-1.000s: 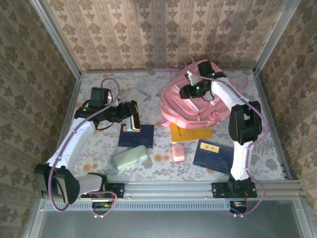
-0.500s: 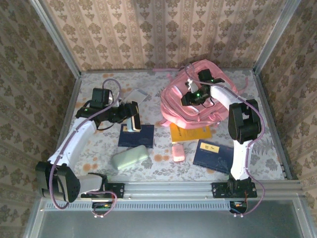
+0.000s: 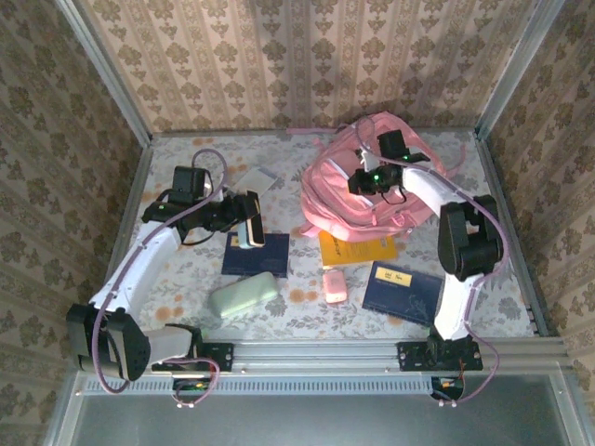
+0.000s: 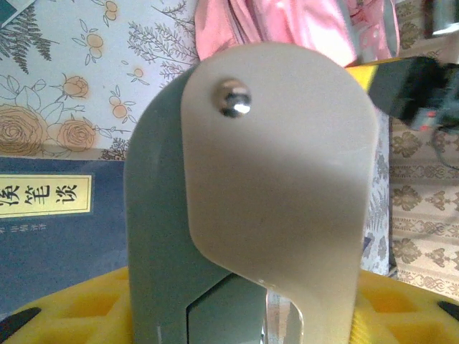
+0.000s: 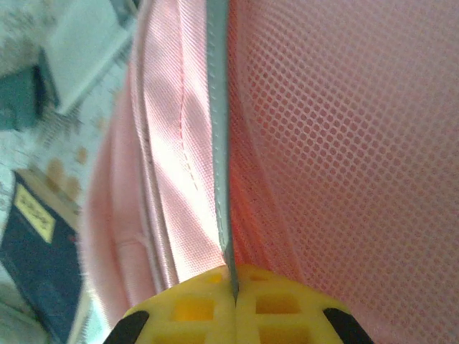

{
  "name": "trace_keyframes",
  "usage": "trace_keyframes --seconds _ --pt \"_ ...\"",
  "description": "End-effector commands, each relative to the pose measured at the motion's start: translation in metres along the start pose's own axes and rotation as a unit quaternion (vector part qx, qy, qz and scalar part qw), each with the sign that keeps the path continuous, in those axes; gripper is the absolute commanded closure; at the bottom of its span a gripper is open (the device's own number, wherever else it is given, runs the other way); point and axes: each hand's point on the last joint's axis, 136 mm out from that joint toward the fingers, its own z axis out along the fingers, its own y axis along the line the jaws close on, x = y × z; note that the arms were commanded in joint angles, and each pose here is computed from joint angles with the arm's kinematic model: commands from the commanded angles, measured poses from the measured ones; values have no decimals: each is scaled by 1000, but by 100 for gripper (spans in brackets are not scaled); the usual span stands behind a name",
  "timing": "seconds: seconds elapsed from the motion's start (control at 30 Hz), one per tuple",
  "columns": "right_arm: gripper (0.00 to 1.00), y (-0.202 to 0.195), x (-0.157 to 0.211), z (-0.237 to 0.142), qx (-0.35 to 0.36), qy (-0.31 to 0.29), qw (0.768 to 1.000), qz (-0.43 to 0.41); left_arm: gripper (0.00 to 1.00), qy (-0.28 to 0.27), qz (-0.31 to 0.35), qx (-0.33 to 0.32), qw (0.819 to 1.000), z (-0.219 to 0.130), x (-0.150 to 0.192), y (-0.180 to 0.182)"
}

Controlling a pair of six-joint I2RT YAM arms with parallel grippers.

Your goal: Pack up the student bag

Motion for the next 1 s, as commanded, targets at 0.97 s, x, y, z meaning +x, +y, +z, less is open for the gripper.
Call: trace_keyframes --seconds 0.97 --pt "100 126 -96 -206 -307 -235 921 41 54 10 -21 87 996 141 -104 -91"
